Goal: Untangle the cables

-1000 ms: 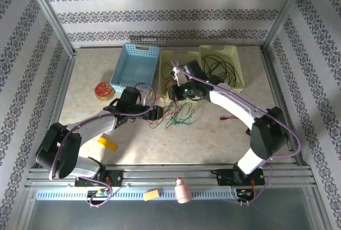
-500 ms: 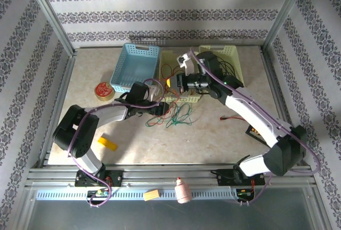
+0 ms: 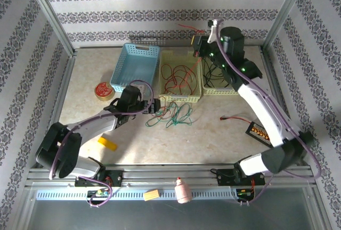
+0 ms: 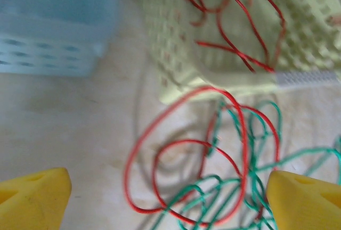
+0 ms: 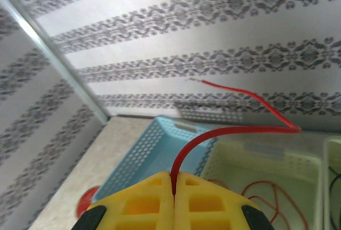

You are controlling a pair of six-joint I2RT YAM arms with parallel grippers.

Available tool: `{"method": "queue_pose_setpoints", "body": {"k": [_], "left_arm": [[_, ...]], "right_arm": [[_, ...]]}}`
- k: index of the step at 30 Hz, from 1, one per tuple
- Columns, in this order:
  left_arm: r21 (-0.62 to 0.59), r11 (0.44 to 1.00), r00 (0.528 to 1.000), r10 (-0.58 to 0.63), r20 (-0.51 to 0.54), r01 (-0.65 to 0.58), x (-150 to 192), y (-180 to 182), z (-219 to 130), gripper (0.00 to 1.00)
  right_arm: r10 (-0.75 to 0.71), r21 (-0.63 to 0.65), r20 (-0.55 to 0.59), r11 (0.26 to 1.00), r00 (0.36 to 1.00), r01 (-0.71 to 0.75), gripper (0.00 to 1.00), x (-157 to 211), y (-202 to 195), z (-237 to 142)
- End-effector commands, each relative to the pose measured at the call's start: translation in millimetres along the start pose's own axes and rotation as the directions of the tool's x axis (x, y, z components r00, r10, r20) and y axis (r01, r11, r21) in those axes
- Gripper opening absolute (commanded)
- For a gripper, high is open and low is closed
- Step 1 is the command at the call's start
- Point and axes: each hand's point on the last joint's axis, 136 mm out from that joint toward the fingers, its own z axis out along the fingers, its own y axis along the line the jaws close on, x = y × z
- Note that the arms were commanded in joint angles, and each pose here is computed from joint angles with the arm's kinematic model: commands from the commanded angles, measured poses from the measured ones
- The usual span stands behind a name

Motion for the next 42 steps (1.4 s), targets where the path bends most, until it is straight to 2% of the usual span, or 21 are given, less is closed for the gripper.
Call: {"method": "queue_pose_setpoints", "body": {"k": [1,4,6,12,13,16,17,20,24,27,30,34,37,42], "left_arm": [[-0.185,0.982,0.997,-0.035,0.071,0.048,-11,30,-9,0.95],[-0.182,0.982,0.997,-0.041,0.068,0.053,-13,28,-9,0.95],[-0.182,0.981,0.996,-0.055,0.073,0.067,-14,28,-7,0.95],[-0.177,0.982,0.997,-0.058,0.059,0.068,-13,27,-3,0.95],[-0.176,0.982,0.997,-0.058,0.059,0.067,-13,27,-3,0.95],[-0.181,0.982,0.997,-0.05,0.06,0.06,-12,28,-5,0.96],[-0.185,0.981,0.997,-0.048,0.059,0.058,-12,29,-5,0.96],[-0.193,0.98,0.997,-0.046,0.056,0.056,-14,30,-6,0.96],[-0.201,0.976,0.994,-0.069,0.079,0.083,-17,33,-7,0.96],[-0.203,0.974,0.994,-0.086,0.068,0.098,-16,34,-6,0.96],[-0.24,0.964,0.993,-0.107,0.055,0.118,-14,41,-6,0.96],[-0.268,0.954,0.99,-0.124,0.063,0.136,-13,50,-10,0.96],[-0.278,0.951,0.99,-0.126,0.058,0.138,-9,53,-11,0.96],[-0.26,0.953,0.988,-0.145,0.061,0.156,-4,52,-11,0.96]], "right_arm": [[-0.006,0.04,0.025,0.999,1.0,0.005,0.0,-7,-15,34],[0.032,0.034,-0.001,0.999,0.999,-0.032,0.0,6,-22,62],[0.069,0.072,-0.034,0.995,0.997,-0.067,0.0,27,-37,80],[0.283,0.21,-0.199,0.947,0.938,-0.241,0.0,147,-95,127],[0.316,0.233,-0.231,0.936,0.92,-0.263,0.03,166,-102,131],[0.38,0.276,-0.292,0.912,0.878,-0.303,0.34,195,-111,133],[0.375,0.283,-0.296,0.913,0.879,-0.294,0.4,197,-109,130],[0.303,0.306,-0.281,0.928,0.911,-0.215,0.47,186,-107,118],[0.197,0.311,-0.298,0.945,0.934,-0.1,0.48,173,-95,100],[0.105,0.217,-0.372,0.976,0.922,-0.024,0.48,182,-66,88],[0.03,0.091,-0.496,0.996,0.868,0.017,0.48,214,-30,71],[-0.003,-0.023,-0.629,1.0,0.777,-0.015,0.48,264,7,48],[-0.011,-0.055,-0.72,0.998,0.694,-0.041,0.46,301,24,36],[-0.017,-0.046,-0.802,0.998,0.597,-0.033,0.43,343,28,28]]}}
